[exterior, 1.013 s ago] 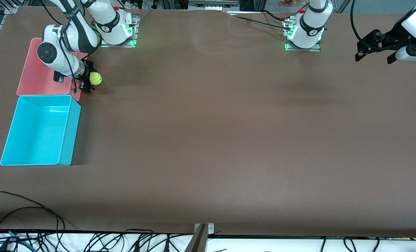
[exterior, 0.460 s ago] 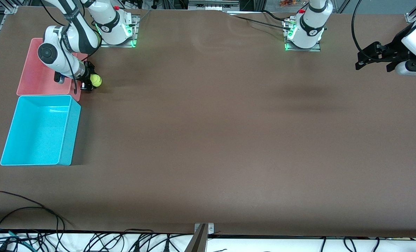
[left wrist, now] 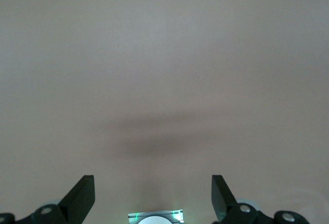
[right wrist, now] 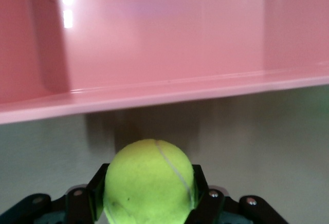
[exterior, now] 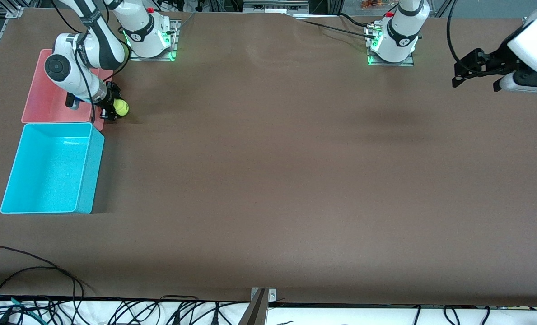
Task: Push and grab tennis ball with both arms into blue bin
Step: 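Lift the ball with the right gripper over the blue bin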
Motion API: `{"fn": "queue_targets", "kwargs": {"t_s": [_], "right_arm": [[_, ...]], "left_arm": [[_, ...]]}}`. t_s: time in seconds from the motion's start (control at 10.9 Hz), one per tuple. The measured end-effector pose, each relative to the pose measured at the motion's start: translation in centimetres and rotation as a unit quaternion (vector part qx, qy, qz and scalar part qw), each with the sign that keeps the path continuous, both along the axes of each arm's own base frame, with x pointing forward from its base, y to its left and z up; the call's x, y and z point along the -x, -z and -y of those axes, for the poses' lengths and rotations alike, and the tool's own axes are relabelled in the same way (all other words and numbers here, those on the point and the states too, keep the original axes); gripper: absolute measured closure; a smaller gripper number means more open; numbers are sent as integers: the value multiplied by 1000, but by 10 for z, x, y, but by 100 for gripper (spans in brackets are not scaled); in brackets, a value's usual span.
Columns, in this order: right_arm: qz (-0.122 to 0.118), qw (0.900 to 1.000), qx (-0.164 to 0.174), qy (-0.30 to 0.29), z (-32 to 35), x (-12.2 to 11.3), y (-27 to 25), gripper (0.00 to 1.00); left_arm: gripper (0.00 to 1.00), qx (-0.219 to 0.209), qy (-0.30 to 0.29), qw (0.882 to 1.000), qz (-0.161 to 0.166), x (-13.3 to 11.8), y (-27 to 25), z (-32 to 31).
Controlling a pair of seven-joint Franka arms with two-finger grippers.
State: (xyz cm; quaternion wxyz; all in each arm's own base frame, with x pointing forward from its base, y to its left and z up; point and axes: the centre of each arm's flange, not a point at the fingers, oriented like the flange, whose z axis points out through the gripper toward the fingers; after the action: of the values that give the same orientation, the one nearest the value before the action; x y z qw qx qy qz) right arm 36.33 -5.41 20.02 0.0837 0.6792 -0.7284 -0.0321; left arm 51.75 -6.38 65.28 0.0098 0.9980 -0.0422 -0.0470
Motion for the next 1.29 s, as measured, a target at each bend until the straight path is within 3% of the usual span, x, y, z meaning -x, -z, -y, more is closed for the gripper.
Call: {"fn": "queue_targets", "kwargs": {"t_s": [0.37, 0.64, 0.92, 1.29], "right_arm": [[-21, 999, 29, -5, -3, -58, -85, 33], [9, 999, 37, -15, -1, -98, -138, 33], [16, 998, 23, -50, 53, -115, -149, 33], [-8, 997, 13, -71, 136, -134, -121, 33]], "left_arm": [[0, -14, 15, 1000, 2, 2, 0, 14], [0, -13, 15, 1000, 3, 2, -1, 14], [0, -13, 13, 1000, 3, 2, -1, 13], [0, -13, 15, 1000, 3, 2, -1, 14]]}}
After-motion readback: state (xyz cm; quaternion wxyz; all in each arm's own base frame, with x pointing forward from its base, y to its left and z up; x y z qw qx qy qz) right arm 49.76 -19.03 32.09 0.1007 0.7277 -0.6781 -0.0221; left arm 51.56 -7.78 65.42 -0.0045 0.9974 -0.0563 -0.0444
